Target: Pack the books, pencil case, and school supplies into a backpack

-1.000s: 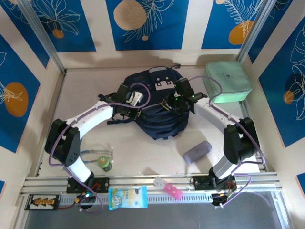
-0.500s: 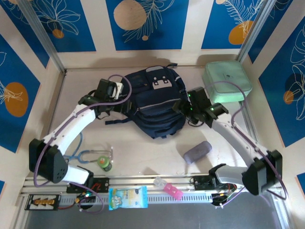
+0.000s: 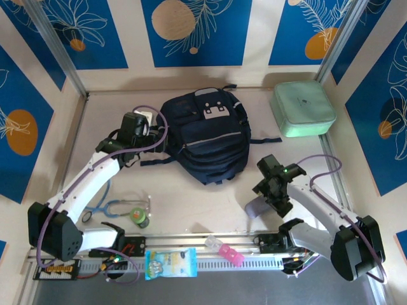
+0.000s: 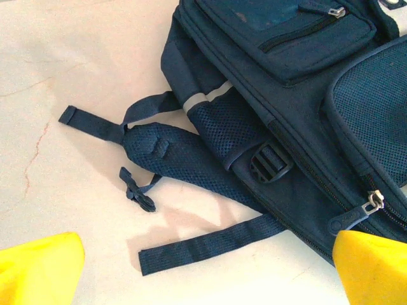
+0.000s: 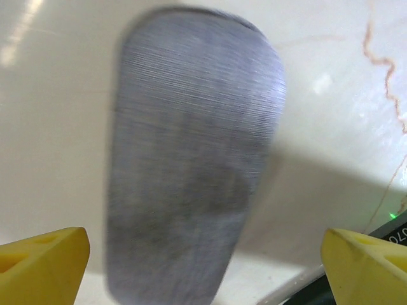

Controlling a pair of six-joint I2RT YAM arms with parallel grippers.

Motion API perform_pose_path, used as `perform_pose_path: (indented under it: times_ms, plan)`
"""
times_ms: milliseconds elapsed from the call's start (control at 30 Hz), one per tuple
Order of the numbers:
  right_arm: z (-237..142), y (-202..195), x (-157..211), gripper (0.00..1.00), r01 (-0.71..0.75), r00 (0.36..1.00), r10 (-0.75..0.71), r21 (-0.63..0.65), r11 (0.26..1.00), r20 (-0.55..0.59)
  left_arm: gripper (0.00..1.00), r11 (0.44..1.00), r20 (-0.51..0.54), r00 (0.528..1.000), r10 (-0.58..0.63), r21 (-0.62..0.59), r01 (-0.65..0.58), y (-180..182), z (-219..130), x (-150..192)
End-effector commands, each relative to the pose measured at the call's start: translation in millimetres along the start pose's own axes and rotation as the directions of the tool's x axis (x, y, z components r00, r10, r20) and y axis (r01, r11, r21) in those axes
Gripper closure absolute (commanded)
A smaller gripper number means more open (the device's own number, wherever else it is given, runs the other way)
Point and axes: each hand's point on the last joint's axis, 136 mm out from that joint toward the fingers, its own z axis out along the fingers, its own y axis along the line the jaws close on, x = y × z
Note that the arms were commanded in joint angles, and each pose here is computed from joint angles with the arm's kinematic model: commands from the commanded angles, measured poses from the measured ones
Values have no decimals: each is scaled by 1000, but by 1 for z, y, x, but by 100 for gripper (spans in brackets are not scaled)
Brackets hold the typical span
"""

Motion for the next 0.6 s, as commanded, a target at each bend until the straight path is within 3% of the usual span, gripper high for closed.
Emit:
perform_pose_path:
  times_ms: [0,333,467,567]
  plan:
    - [14,5,8,6,-109,993,108,-16,994,-56,0,999,51,998,-29,26,27,-1,-6,-11]
    - [31,23,-1,8,-123,989,118,-56,991,-84,0,990,28,1000,-8,141,4,-22,-5,-11]
    - [31,24,-4,11,-121,991,117,-66,990,-72,0,985,20,1000,-4,170,1,-27,-5,-11]
    - [30,26,-7,20,-116,992,111,-75,990,-64,0,981,10,1000,-1,192,-1,-32,-5,-11]
